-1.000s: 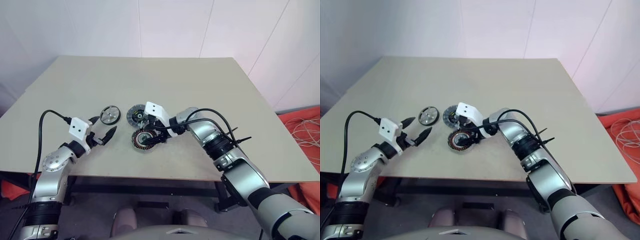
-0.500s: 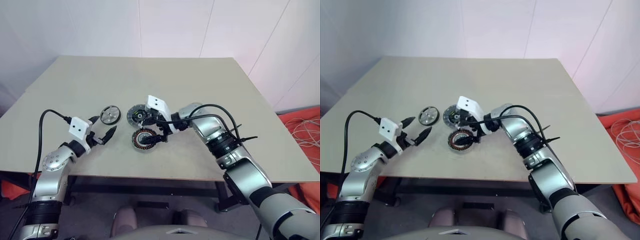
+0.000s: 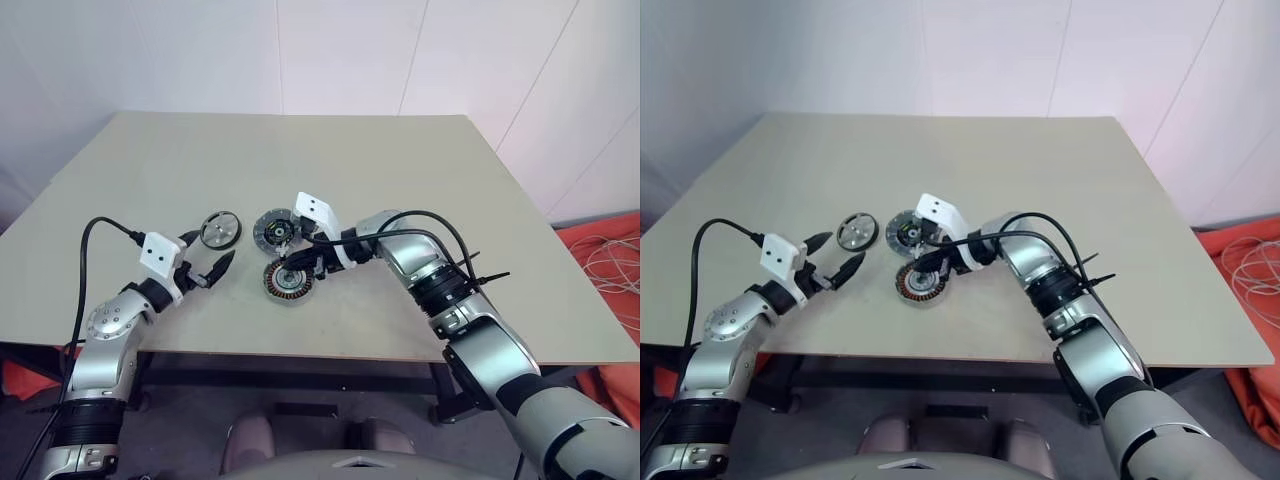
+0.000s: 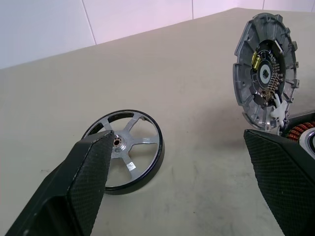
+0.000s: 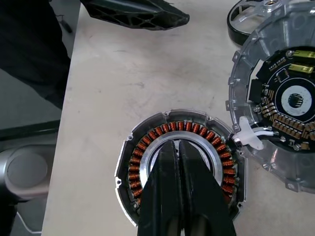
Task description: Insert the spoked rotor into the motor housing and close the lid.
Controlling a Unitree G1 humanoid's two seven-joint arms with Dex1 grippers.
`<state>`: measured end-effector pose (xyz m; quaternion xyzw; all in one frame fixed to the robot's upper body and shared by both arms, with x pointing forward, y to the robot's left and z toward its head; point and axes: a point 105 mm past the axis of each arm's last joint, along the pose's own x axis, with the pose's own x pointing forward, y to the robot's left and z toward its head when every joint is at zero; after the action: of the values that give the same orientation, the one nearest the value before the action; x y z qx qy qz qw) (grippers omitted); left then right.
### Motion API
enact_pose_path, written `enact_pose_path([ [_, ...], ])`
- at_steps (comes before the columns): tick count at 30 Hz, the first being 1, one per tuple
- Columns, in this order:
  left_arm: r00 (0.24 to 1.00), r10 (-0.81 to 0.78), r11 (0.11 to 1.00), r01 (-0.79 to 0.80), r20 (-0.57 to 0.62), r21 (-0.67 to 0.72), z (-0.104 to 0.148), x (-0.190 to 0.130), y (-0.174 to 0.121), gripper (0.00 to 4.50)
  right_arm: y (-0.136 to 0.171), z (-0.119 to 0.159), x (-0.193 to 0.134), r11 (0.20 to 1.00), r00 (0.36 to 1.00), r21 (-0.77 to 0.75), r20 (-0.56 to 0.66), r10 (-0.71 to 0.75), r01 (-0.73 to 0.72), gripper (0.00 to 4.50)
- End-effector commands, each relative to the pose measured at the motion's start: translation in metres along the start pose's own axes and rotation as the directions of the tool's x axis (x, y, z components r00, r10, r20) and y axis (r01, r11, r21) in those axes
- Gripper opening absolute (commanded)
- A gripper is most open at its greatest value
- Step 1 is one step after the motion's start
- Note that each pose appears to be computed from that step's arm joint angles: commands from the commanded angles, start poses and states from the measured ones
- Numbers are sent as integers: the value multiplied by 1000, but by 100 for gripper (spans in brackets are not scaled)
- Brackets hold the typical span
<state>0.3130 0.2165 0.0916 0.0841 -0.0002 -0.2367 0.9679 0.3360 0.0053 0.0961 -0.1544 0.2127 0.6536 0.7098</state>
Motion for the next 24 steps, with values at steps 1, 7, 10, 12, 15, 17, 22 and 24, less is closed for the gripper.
enact_pose_path([
  [1, 999, 4, 999, -6, 46, 39, 14, 1, 4, 450, -4, 11, 0, 999, 999, -30, 36, -14, 15, 3],
  [7, 999, 2, 999, -4, 50, 39, 16, 2, 3, 450, -7, -23, 8, 999, 999, 25, -40, -21, 22, 3],
  [10, 999, 1, 999, -3, 51, 39, 16, 2, 2, 450, -9, -47, 8, 999, 994, 46, -104, -23, 28, 3],
  [12, 999, 2, 999, -4, 51, 39, 16, 2, 2, 450, -9, -55, 7, 998, 993, 57, -114, -24, 31, 3],
  [15, 999, 3, 999, -5, 50, 40, 16, 2, 3, 450, -9, -51, 6, 997, 996, 72, -82, -24, 30, 3],
  [17, 999, 3, 999, -5, 50, 40, 16, 2, 3, 450, -11, -44, 6, 997, 998, 77, -55, -28, 32, 3],
  [22, 999, -1, 999, -1, 53, 40, 17, 4, 3, 450, -14, -13, 0, 997, 998, 75, 60, -36, 32, 3],
  [24, 999, -2, 999, 0, 53, 39, 17, 4, 2, 450, -13, -7, -1, 997, 996, 70, 80, -33, 27, 3],
])
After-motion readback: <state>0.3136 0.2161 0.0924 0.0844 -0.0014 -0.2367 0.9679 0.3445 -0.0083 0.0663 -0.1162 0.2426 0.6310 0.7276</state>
